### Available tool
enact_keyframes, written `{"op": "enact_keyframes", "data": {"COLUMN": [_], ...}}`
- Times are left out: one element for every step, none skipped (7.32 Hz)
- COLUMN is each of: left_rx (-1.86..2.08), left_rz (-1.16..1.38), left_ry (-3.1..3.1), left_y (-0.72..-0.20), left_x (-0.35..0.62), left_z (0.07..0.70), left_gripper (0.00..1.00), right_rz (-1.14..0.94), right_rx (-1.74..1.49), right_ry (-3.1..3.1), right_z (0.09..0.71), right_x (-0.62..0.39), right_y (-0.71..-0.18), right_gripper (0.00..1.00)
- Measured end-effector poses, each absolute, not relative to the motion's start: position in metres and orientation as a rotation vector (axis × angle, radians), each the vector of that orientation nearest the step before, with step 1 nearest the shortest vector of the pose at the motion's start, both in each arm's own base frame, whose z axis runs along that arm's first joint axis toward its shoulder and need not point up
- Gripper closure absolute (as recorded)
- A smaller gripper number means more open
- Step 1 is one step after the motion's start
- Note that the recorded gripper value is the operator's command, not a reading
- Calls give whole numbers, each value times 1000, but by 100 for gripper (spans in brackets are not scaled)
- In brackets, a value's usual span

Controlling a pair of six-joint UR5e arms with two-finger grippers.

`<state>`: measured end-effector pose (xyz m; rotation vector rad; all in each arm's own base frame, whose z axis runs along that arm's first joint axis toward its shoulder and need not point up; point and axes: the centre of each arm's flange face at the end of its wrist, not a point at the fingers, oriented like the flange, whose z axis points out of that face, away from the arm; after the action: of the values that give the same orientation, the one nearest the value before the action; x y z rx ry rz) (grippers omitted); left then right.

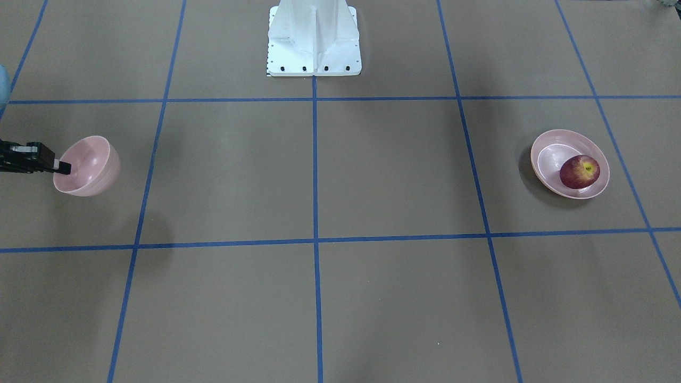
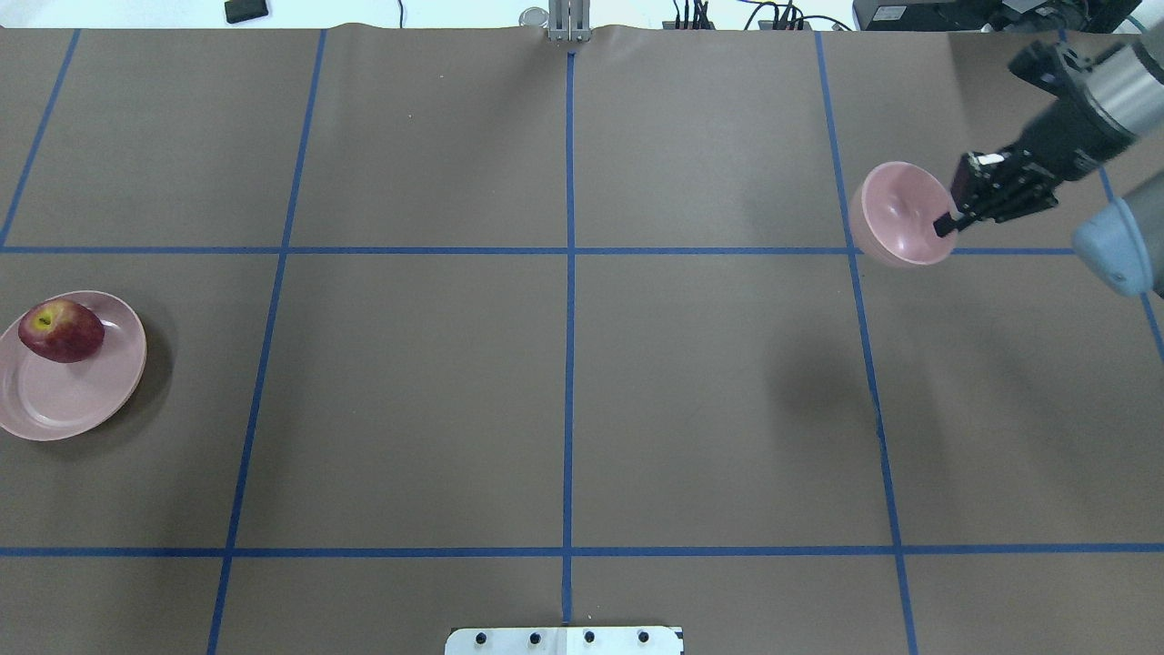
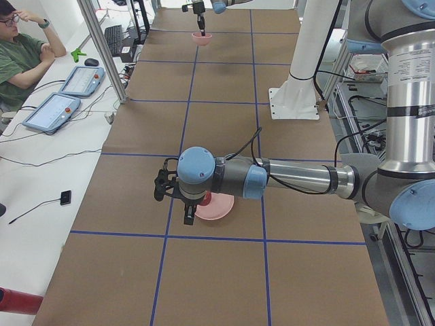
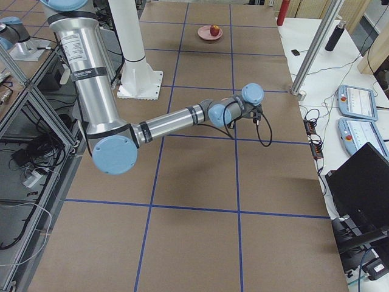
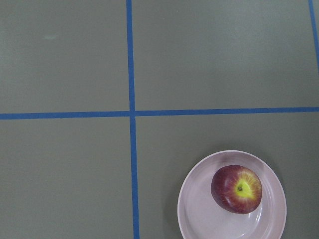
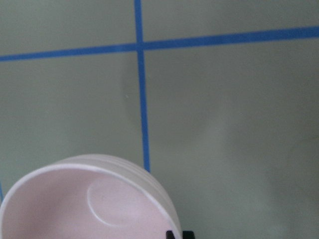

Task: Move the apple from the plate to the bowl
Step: 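Grasp the small pink bowl with the right gripper and slide it to table center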

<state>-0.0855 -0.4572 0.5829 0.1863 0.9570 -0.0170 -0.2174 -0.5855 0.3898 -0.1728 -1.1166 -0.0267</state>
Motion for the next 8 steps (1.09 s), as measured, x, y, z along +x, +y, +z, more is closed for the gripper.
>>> {"op": "enact_keyframes", "data": {"left_rx": [191,182,173,174,171,173,172,168], "left_rz": [-12,-14,-18,-29,-47,-58,-64,-72], "left_ry": [956,956,958,959,959,961,963,965], "left_y": [-460,-462,-463,-466,-471,-476,-478,-479], "left_x": [-85,-84,-84,-84,-84,-84,-84,-84], "left_z": [581,589,606,619,623,622,620,619], "left_gripper": [2,2,2,2,2,2,2,2], "right_rz": [-33,-44,-49,-78,-106,-121,-138,-152], "right_rx": [-176,-189,-197,-183,-166,-136,-103,-84], "right_ry": [-1055,-1020,-988,-966,-961,-957,-946,-932], "right_z": [332,291,262,244,235,229,228,227], "right_x": [-260,-303,-348,-395,-435,-469,-500,-526], "right_y": [-610,-621,-624,-622,-617,-610,-603,-596], "right_gripper": [100,100,100,100,100,100,100,100]}}
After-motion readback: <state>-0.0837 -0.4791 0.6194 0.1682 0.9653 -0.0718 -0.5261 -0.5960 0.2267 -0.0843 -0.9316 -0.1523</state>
